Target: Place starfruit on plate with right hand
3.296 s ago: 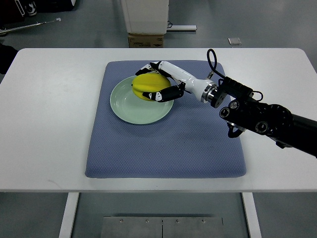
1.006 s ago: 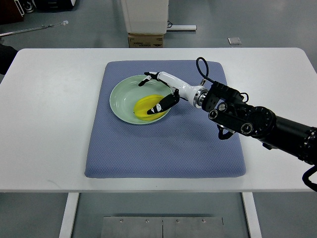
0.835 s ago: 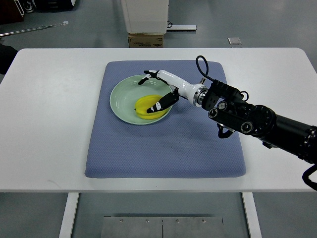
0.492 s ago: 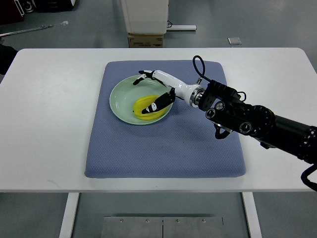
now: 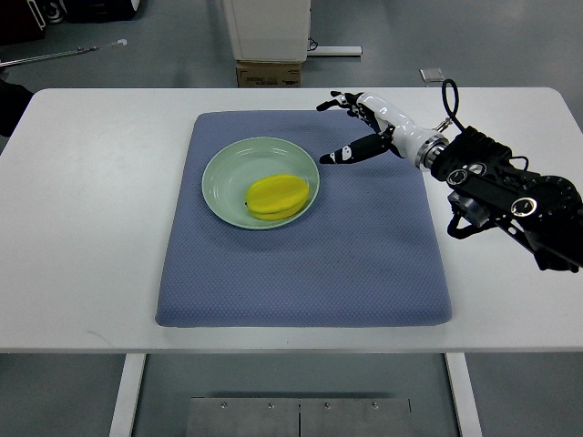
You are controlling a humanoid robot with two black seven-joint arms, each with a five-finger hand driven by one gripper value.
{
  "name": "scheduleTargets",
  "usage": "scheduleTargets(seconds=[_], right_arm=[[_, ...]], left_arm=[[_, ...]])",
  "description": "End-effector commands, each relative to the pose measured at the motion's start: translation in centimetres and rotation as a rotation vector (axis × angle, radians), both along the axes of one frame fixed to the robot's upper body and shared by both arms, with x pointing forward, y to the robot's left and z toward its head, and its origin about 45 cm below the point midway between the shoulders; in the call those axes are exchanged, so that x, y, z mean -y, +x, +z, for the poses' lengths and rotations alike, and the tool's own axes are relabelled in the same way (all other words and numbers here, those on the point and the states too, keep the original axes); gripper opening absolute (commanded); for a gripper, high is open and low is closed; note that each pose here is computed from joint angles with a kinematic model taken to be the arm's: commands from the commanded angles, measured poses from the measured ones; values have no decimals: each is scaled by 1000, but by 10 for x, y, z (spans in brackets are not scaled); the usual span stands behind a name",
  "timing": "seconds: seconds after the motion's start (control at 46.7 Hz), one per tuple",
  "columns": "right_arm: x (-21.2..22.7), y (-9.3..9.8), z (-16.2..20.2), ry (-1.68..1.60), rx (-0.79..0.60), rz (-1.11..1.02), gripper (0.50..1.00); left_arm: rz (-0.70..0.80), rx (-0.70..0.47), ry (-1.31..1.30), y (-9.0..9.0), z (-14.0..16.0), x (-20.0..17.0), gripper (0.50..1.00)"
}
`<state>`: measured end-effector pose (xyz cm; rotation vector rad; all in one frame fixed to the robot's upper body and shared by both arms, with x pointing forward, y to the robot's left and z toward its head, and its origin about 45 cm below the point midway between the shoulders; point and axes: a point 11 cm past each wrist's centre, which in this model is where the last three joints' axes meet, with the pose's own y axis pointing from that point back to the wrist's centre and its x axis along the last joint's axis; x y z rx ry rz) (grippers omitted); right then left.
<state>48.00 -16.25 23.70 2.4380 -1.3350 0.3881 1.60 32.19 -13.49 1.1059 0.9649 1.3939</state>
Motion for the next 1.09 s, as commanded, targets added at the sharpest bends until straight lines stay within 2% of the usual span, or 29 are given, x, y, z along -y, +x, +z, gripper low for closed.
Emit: scheduleTargets(seconds=[0.0,0.342,0.578,1.07], right_arm=[[16,1,-6,35,-34,-61,1000],[61,-2,-31,280,-156,-307,1000],[80,-4,-38,320,-176,-399,1000],[86,-5,-44,399,-209,-482,1000]], left_arm=[[0,0,0,0,0,0,1000],[0,0,0,0,0,0,1000],[0,0,0,0,0,0,1000],[0,0,0,0,0,0,1000]])
